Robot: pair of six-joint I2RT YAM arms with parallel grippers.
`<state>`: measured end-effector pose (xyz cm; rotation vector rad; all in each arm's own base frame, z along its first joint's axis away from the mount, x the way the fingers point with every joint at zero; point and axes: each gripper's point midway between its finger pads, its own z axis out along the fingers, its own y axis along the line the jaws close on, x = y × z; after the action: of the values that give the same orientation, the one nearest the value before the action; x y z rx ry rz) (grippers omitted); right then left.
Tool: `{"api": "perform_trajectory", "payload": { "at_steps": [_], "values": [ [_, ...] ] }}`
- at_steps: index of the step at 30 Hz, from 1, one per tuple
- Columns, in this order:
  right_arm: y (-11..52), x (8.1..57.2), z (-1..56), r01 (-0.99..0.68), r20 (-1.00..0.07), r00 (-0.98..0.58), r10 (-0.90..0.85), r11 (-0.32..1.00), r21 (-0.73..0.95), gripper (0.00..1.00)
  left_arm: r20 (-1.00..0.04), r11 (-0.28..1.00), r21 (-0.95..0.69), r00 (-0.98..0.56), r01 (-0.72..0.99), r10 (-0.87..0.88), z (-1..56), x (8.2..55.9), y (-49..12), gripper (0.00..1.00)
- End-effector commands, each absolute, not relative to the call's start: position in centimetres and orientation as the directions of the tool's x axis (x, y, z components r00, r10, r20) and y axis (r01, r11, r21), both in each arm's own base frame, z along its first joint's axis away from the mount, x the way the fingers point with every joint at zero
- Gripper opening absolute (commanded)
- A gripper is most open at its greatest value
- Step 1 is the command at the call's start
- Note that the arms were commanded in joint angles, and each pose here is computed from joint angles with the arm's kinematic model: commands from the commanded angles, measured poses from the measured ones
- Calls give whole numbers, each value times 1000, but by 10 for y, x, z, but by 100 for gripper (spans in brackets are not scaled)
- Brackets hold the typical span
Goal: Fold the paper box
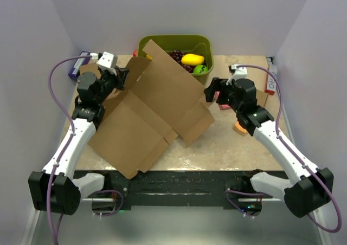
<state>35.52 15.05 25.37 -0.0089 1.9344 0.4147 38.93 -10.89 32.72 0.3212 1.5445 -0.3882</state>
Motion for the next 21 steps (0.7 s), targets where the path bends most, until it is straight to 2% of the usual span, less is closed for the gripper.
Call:
{"api": "perform_trajectory", "payload": {
  "at_steps": [1, 5, 11, 16, 21],
  "values": [
    [153, 337, 281, -244, -903, -335, 268, 901, 358, 89, -997, 936, -30, 57, 351, -53, 347, 390, -91, 0],
    [149, 319, 278, -234, -885, -370, 282, 894, 382, 90, -998, 948, -31, 49, 317, -49, 344, 392, -84, 0],
    [161, 299, 229, -245, -819, -493, 293, 857, 454, 90, -998, 947, -29, 49, 320, -48, 344, 392, -84, 0],
    [165, 302, 205, -223, -793, -526, 309, 849, 479, 88, -998, 944, -33, 45, 327, -50, 341, 393, -86, 0],
    [152, 312, 196, -170, -816, -506, 281, 895, 413, 88, -998, 939, -23, 52, 343, -43, 341, 390, -88, 0]
  ]
}}
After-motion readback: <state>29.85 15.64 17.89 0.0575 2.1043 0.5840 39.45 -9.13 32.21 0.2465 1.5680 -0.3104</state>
